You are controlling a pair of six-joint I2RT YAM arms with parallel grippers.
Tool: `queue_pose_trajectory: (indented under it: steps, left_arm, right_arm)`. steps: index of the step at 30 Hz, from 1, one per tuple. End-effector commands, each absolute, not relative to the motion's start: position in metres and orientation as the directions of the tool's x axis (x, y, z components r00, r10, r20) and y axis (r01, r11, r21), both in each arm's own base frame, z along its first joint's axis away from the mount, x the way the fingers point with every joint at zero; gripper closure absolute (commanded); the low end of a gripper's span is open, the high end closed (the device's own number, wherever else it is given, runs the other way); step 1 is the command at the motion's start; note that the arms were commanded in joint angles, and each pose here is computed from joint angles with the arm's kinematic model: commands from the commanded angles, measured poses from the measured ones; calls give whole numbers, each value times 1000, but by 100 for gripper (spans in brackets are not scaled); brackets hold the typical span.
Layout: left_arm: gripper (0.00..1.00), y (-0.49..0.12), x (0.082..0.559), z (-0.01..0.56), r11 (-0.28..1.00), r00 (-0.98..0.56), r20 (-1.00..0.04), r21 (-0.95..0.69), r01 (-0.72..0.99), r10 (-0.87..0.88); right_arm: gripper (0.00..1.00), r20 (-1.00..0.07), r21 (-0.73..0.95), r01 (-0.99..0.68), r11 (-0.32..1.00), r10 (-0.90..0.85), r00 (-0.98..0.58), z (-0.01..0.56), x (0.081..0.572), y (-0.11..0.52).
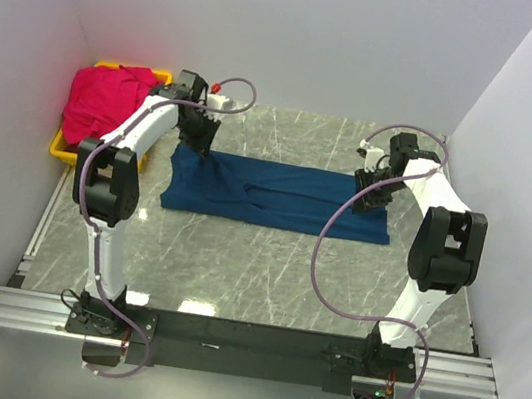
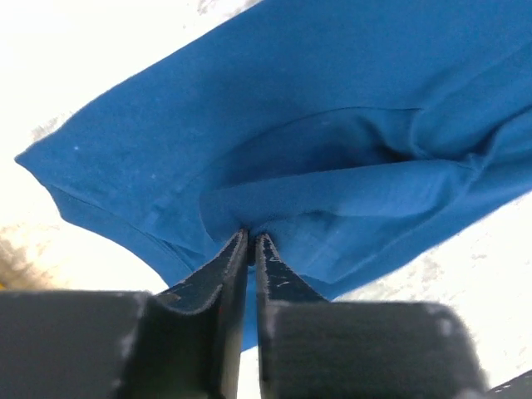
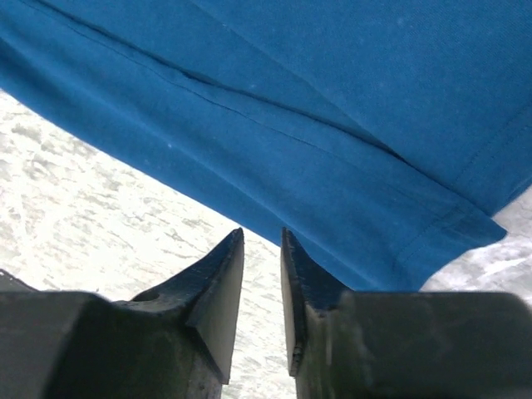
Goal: Fold and stack the t-shirts
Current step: Fold the tshirt
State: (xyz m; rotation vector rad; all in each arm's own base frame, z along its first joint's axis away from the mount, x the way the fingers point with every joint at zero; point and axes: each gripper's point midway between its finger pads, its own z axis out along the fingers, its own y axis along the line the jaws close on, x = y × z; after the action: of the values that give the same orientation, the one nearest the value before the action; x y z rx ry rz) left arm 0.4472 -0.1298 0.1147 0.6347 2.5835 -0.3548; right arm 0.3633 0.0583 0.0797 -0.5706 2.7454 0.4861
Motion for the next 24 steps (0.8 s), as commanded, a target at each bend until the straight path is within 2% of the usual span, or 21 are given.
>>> queue_pose_trajectory:
  steps: [1, 4, 7, 10, 14, 17, 20, 24]
  left_arm:
    - [64, -128, 458, 121, 870, -793, -528, -186, 457, 304]
    - [33, -120, 457, 125, 865, -815, -535, -277, 417, 222]
    - [37, -107, 447, 128, 862, -838, -522, -339, 377, 161]
    - [39, -96, 422, 120, 870, -853, -493, -331, 366, 172]
    - [43, -84, 379, 85, 881, -885, -412, -309, 359, 216]
    - [41, -80, 360, 66, 888, -905, -368, -312, 337, 214]
    - [40, -77, 345, 51, 893, -918, -334, -314, 322, 214]
    - [41, -74, 337, 41, 897, -925, -311, -309, 317, 219]
  right_arm:
    - [67, -413, 279, -466, 840, -333, -848, 96, 374, 68]
    - [64, -449, 293, -494, 818, -339, -827, 109, 379, 87]
    - [64, -479, 301, -542, 785, -367, -798, 120, 380, 115]
    - [64, -478, 235, -543, 806, -391, -787, 116, 387, 113]
    - [64, -440, 137, -550, 824, -447, -779, 97, 399, 93]
    - [61, -384, 93, -567, 819, -495, -779, 77, 398, 82]
    - [55, -352, 55, -580, 813, -528, -773, 65, 396, 72]
    - [55, -334, 21, -586, 810, -546, -768, 56, 396, 66]
